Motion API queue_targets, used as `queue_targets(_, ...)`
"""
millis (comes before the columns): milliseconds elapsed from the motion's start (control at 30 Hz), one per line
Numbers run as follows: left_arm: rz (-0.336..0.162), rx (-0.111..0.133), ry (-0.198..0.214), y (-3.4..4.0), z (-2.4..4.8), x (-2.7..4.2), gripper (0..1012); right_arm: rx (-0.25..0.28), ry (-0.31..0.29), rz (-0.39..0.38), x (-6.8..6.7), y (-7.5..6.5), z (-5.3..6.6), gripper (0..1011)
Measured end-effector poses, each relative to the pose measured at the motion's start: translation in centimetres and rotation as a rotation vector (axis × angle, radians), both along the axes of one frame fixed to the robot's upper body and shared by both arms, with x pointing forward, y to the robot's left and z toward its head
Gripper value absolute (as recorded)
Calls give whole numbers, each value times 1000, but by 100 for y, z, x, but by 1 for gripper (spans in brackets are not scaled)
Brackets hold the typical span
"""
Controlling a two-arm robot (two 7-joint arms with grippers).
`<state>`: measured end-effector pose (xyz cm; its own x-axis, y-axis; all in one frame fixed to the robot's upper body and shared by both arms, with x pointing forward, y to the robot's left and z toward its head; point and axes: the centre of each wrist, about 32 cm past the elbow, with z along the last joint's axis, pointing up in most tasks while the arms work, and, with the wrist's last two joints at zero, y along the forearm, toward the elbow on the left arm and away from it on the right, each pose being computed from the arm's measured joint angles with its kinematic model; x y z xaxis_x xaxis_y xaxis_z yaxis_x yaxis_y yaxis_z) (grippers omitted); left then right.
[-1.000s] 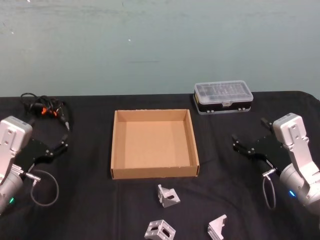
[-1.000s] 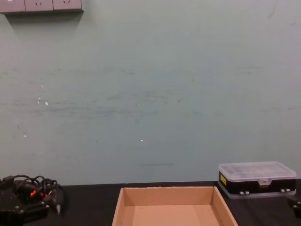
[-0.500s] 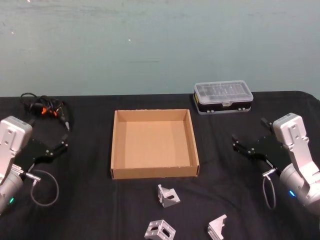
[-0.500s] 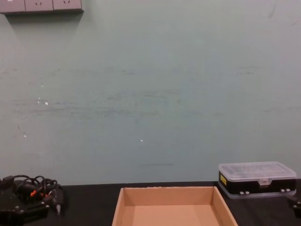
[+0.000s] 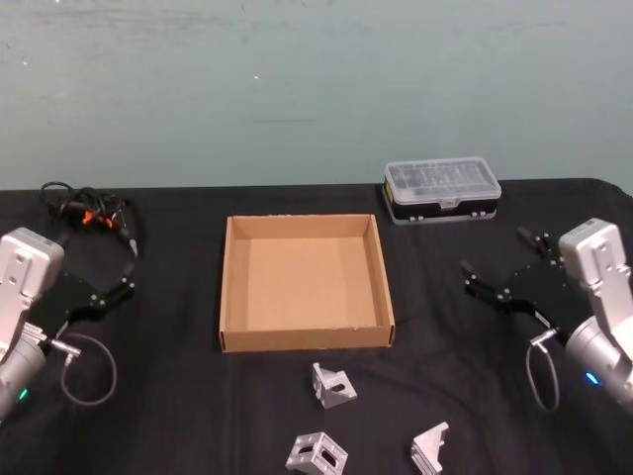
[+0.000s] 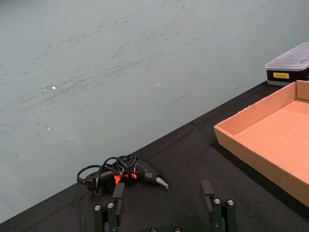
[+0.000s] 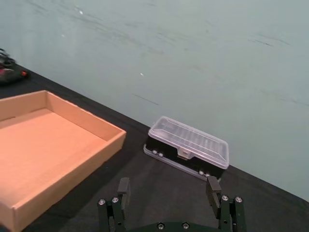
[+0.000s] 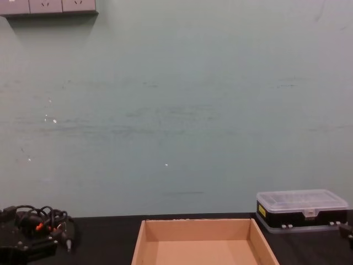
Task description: Use one hand to pick up the angle iron from the table and place it into the box.
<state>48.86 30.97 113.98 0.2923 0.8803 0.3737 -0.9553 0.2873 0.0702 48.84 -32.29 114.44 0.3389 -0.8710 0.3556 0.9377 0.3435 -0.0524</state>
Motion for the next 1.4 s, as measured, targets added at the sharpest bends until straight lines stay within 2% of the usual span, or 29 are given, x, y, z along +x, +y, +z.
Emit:
queue_targets(267, 0, 0, 0, 0, 0, 0, 1000, 29, 11, 130, -57, -256, 99, 1003)
queue_targets(467, 0, 0, 0, 0, 0, 0, 1000, 34, 32, 222, -147, -381, 168, 1003)
queue_targets(800, 0, 0, 0, 0, 0, 0, 1000, 59, 64, 320, -339, -365, 200, 1003)
queue_targets(1133, 0, 0, 0, 0, 0, 0, 1000, 75, 98, 380, -557, -307, 192, 1003)
queue_targets(1400, 0, 0, 0, 0, 0, 0, 1000, 75, 119, 418, -679, -275, 175, 1003)
